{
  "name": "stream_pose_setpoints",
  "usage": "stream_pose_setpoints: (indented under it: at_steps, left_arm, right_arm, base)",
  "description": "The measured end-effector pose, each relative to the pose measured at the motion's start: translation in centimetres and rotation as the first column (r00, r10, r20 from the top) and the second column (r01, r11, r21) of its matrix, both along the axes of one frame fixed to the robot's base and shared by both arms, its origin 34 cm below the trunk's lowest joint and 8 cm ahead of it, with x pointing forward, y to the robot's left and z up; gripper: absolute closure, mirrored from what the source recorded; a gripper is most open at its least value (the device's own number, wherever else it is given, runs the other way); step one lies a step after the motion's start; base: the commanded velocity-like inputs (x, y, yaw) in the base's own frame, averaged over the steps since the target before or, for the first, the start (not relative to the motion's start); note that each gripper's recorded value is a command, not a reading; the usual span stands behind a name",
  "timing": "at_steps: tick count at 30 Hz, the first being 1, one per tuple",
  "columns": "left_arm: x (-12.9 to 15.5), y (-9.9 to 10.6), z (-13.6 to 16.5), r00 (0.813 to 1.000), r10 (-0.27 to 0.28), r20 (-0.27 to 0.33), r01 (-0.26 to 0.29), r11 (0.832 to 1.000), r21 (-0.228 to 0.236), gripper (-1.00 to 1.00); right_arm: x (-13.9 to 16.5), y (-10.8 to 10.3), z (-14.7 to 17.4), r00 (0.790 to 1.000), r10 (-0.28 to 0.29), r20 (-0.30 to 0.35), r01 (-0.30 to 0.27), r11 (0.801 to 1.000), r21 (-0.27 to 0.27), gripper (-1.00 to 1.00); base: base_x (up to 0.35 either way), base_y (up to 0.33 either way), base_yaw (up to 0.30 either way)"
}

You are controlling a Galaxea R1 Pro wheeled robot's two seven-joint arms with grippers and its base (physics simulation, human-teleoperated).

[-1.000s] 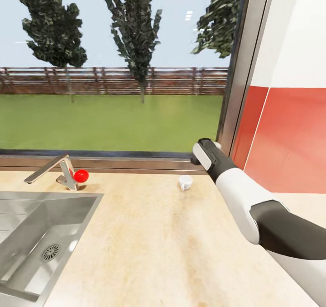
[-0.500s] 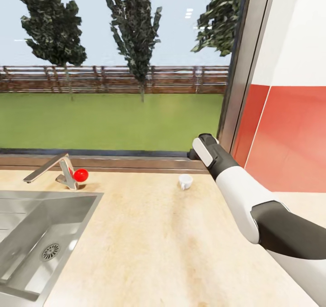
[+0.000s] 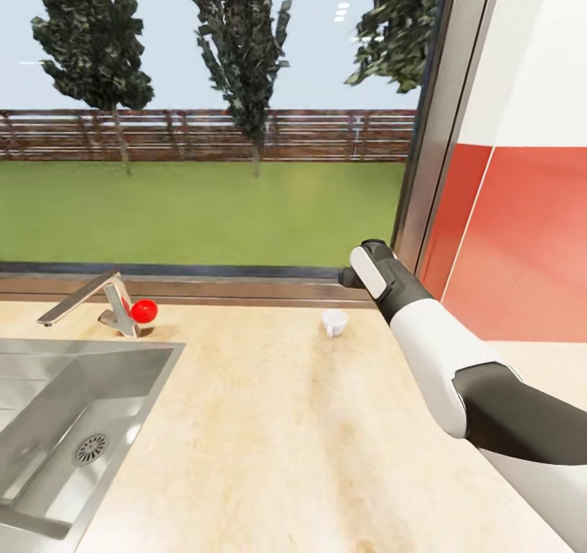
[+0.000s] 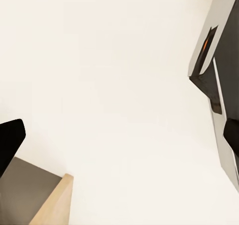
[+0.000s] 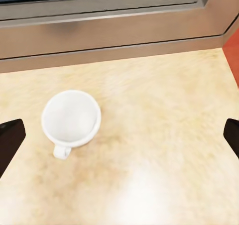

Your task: Set up a coffee station on the kitchen countertop: keep the coffee maker on the countertop, move the bottle of coffee from the kitchen shelf to the counter next to the coffee maker, place a paper coffee filter on top of the coffee maker, put the saucer next to the coffee maker with the coffee cup on the saucer, and place the electric kettle next to the coffee maker.

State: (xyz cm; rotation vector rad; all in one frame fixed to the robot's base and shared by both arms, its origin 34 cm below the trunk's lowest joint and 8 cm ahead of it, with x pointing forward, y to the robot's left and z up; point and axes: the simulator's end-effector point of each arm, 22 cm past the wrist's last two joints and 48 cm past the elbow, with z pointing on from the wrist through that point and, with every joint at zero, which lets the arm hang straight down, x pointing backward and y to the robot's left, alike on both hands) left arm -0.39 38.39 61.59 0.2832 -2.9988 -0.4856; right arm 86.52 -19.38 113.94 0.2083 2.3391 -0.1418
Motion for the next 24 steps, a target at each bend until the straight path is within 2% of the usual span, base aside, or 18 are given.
stream_pose_setpoints:
  at_steps: [24]
  left_arm:
    - [-1.4, -0.1, 0.5, 0.999, 0.0, -0.039, 0.0, 1.0, -0.002, -1.0]
  right_arm:
    - [0.6, 0.0, -2.8, 0.999, 0.0, -0.037, 0.0, 1.0, 0.002, -1.0]
  base:
    - [0.0, 0.0, 0.0]
